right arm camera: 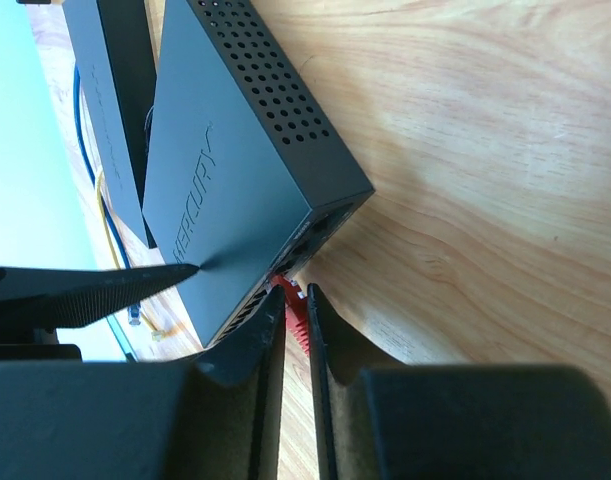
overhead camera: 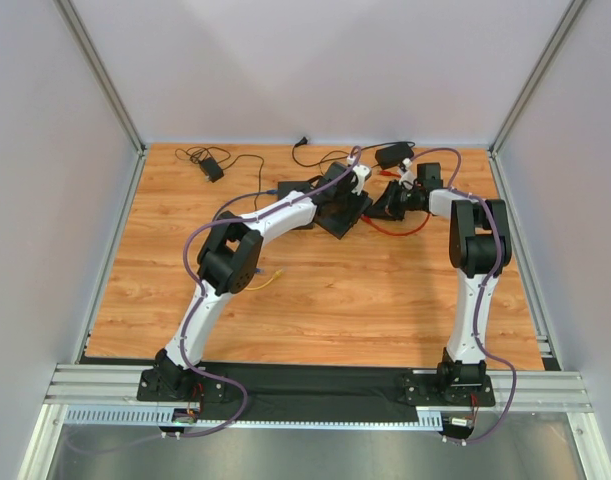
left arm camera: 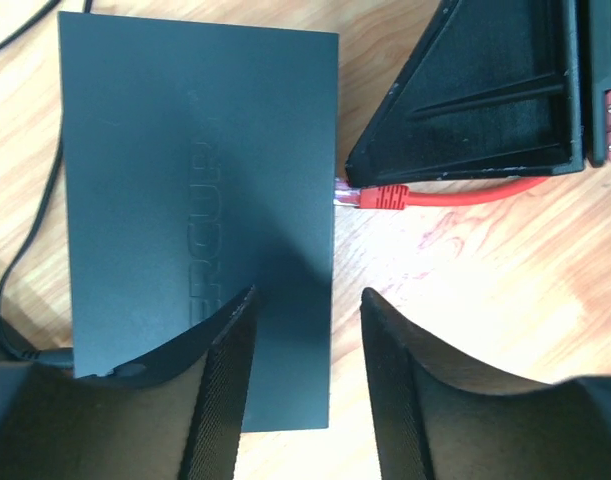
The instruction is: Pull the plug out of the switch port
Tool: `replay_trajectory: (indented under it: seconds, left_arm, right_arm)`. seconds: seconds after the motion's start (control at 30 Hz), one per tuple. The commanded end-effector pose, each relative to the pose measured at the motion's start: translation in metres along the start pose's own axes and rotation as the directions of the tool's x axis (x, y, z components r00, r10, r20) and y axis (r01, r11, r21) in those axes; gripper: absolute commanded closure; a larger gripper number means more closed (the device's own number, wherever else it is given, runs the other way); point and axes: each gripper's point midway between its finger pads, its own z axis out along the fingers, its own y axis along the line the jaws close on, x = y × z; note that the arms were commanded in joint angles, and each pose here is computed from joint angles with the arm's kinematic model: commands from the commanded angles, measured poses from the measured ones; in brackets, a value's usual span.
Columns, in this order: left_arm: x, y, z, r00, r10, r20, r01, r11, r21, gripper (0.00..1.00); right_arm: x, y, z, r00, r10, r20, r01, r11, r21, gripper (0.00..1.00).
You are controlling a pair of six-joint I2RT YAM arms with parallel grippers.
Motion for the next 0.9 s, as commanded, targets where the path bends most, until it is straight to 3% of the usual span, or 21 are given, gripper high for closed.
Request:
replay_trajectory:
  seconds: [0.0,0.33,0.57,0.87]
  left_arm:
    - [-0.003,0.006,-0.001,0.999,0.037,-0.011,-0.037,0.999,-0.034,0.45]
    - [-0.005,0.011,-0.004,0.990,0.136,-0.029,-0.139,0.980,-0.142,0.34]
    - [-0.002,0.011,0.004,0.987,0.150,-0.062,-0.158,0.973,-0.170,0.35]
    - [0.005,0.009,0.006,0.987,0.145,-0.075,-0.155,0.976,-0.150,0.41]
  right_arm:
    - [0.008,-0.004,0.009,0.999,-0.002,-0.032,0.002,1.000,0.021,0.88]
    - [0.010,0.000,0.013,0.999,-0.017,-0.043,0.018,1.000,0.019,0.93]
    - [0.012,0.002,0.013,0.999,-0.019,-0.049,0.020,1.000,0.013,0.93]
    - [0.007,0.002,0.008,0.999,-0.018,-0.030,0.019,1.000,0.014,0.69]
